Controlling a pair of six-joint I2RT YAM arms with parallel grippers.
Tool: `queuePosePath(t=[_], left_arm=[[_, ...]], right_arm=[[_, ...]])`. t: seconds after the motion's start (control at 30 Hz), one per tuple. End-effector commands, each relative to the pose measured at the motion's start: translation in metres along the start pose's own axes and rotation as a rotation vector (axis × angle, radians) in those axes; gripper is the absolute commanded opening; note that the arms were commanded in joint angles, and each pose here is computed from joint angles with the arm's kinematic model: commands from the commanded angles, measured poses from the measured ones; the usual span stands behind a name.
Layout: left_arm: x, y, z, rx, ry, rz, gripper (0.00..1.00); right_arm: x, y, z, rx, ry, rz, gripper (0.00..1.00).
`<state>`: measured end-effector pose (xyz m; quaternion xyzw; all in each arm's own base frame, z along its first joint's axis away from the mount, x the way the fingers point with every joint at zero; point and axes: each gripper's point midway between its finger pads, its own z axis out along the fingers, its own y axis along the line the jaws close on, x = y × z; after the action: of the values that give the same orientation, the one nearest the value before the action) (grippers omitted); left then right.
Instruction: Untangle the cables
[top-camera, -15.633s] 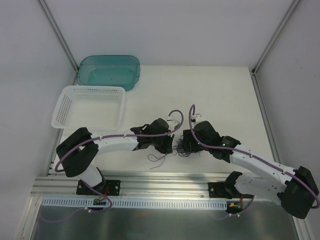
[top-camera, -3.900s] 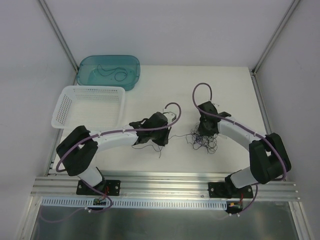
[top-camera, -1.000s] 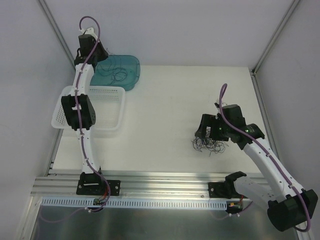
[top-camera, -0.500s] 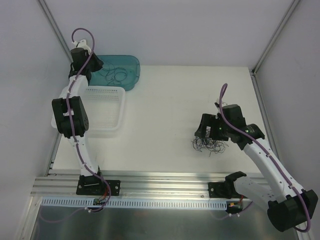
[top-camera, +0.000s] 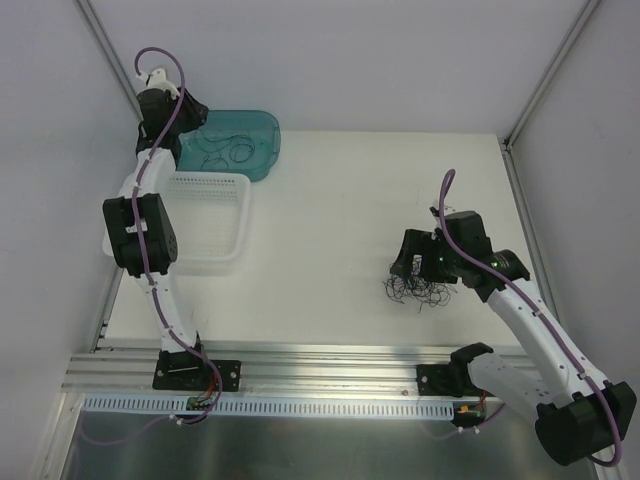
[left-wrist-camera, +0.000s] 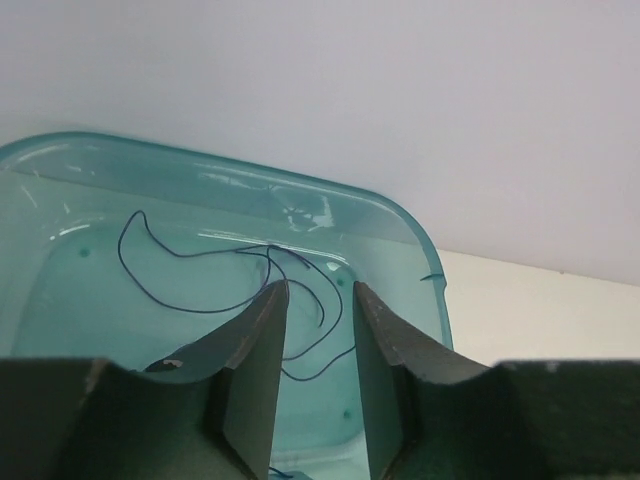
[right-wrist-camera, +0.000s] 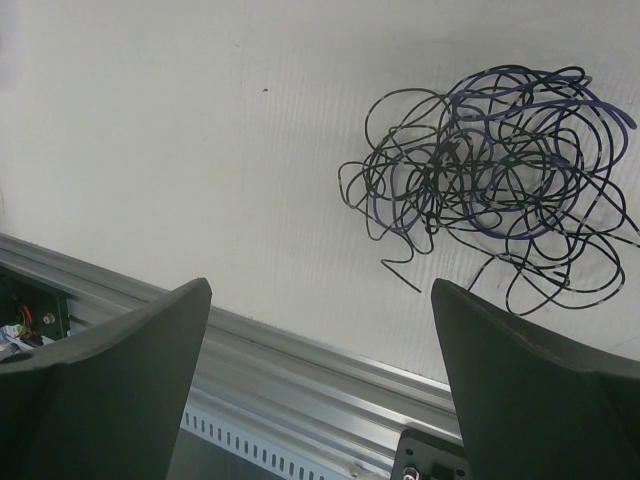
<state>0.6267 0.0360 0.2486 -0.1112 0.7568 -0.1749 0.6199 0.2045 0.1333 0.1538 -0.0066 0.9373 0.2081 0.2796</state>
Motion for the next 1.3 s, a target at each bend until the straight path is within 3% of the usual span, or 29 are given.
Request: queuePosePath(t=[0.0, 0.13, 0.17, 0.3, 0.4, 0.57, 0.87, 1.1, 1.27], left_arm=[[-0.004, 0.01, 0.008, -0.023, -0.009, -0.041, 0.34], [-0.007, 0.007, 0.003, -0.031, -0.003, -0.055, 0.58], [-0.009, 0.005, 0.0, -0.032, -0.005, -0.059, 0.69], [-0.027, -0.022, -0.031, 0.011, -0.023, -0.071, 0.87], [-0.033, -0.052, -0.063, 0.056, -0.02, -0.077, 0.94], [-0.003, -0.118, -0.115, 0.177, 0.066, -0.112, 0.99], [0.099, -0.228, -0.25, 0.397, 0.251, -0.073, 0.99], [0.172, -0.236, -0.334, 0.472, 0.404, -0.097, 0.99], [0.209, -0.226, -0.363, 0.471, 0.501, -0.126, 0.99]], right_arm=[[-0.001, 0.002, 0.0, -0.008, -0.017, -0.005, 0.97], [-0.001, -0.001, -0.001, 0.007, -0.015, -0.009, 0.97], [0.0, -0.002, -0.001, 0.013, -0.016, -0.013, 0.97], [0.001, -0.018, -0.004, 0.101, -0.017, -0.007, 0.97], [0.003, -0.037, -0.004, 0.206, -0.012, 0.004, 0.97], [0.006, -0.063, 0.004, 0.3, 0.0, 0.098, 0.99], [0.017, -0.057, 0.061, 0.192, 0.051, 0.117, 0.91], [0.023, -0.006, 0.113, 0.039, 0.106, 0.005, 0.86], [0.029, 0.067, 0.118, -0.029, 0.155, -0.104, 0.86]])
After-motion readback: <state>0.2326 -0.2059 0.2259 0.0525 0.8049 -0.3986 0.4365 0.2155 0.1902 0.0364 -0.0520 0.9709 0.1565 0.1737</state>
